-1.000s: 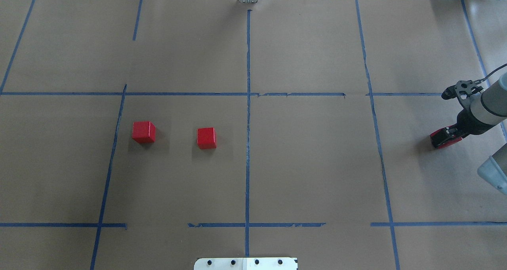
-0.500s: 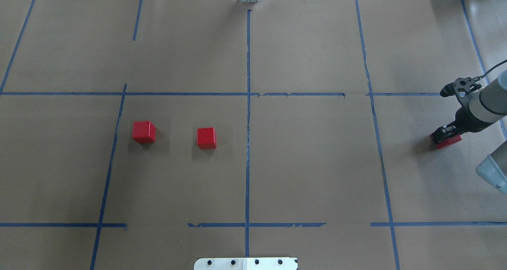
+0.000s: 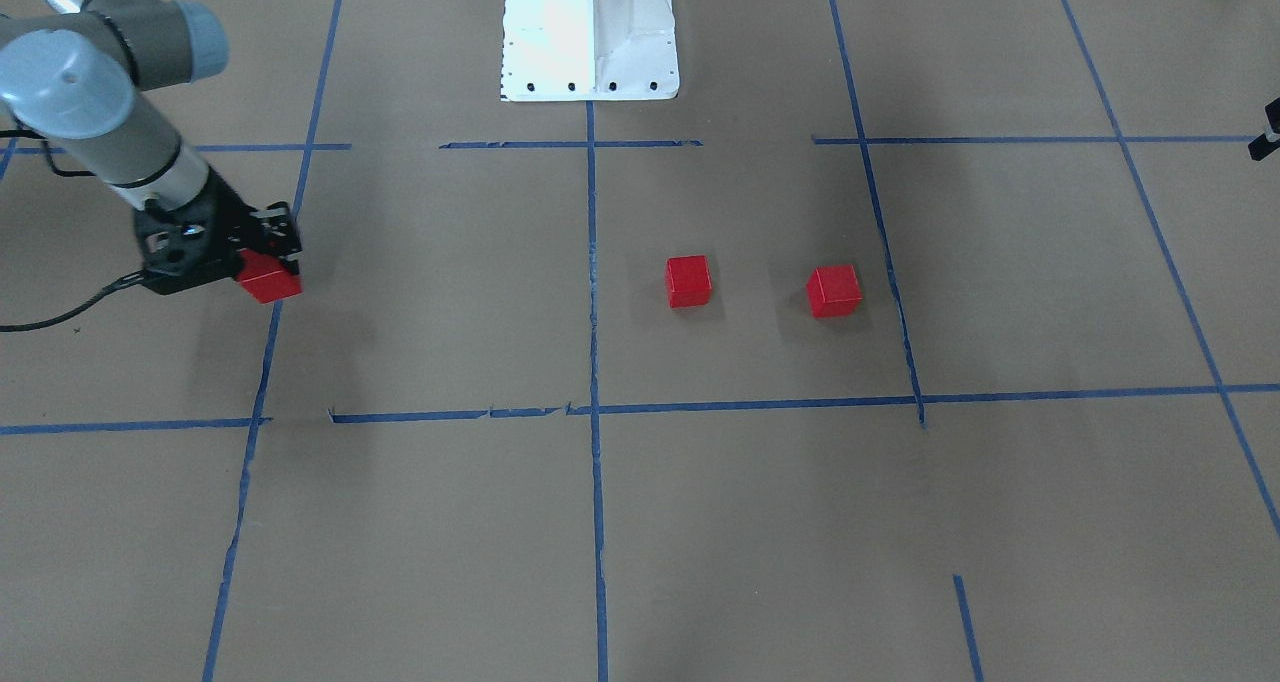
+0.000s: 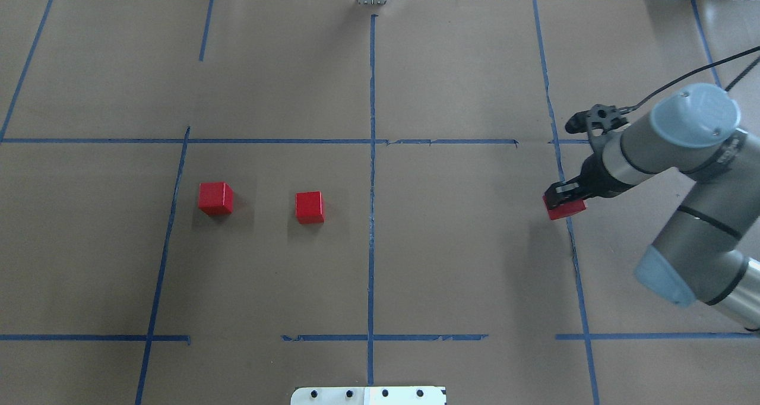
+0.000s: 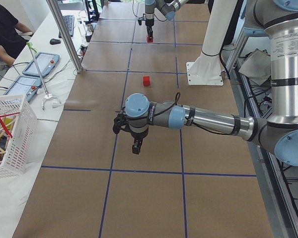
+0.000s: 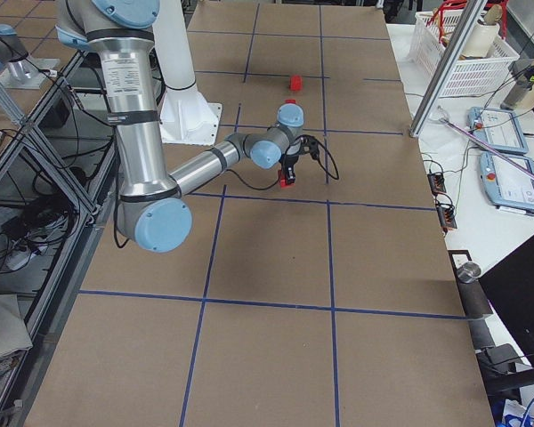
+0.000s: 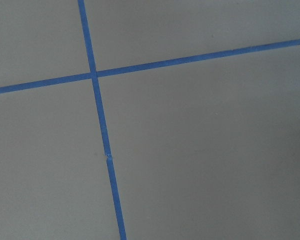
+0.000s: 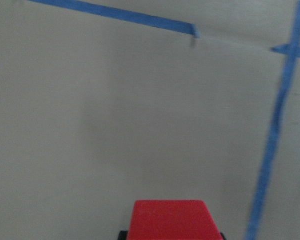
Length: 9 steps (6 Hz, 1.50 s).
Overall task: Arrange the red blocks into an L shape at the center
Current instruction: 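Carry the red cube with the right gripper to the table center and lower it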
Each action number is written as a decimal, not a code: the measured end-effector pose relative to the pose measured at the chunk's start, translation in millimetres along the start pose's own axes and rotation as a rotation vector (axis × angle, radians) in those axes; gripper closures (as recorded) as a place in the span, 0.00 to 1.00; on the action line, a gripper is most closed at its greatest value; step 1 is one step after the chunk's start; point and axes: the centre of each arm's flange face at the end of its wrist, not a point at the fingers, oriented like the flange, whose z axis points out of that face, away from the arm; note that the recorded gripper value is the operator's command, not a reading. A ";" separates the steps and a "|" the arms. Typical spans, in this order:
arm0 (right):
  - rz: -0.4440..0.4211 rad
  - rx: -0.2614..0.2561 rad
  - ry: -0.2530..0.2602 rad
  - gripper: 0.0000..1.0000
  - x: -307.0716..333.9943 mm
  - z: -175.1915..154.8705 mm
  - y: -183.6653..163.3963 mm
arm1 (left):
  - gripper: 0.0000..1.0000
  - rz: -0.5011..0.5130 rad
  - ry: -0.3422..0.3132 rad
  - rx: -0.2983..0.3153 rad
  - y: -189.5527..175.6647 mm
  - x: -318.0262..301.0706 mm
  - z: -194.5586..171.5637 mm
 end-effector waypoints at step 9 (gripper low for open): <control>0.268 0.011 0.048 0.96 -306.1 70.1 -6.5 | 0.00 -0.004 -0.001 -0.005 1.8 -3.3 2.4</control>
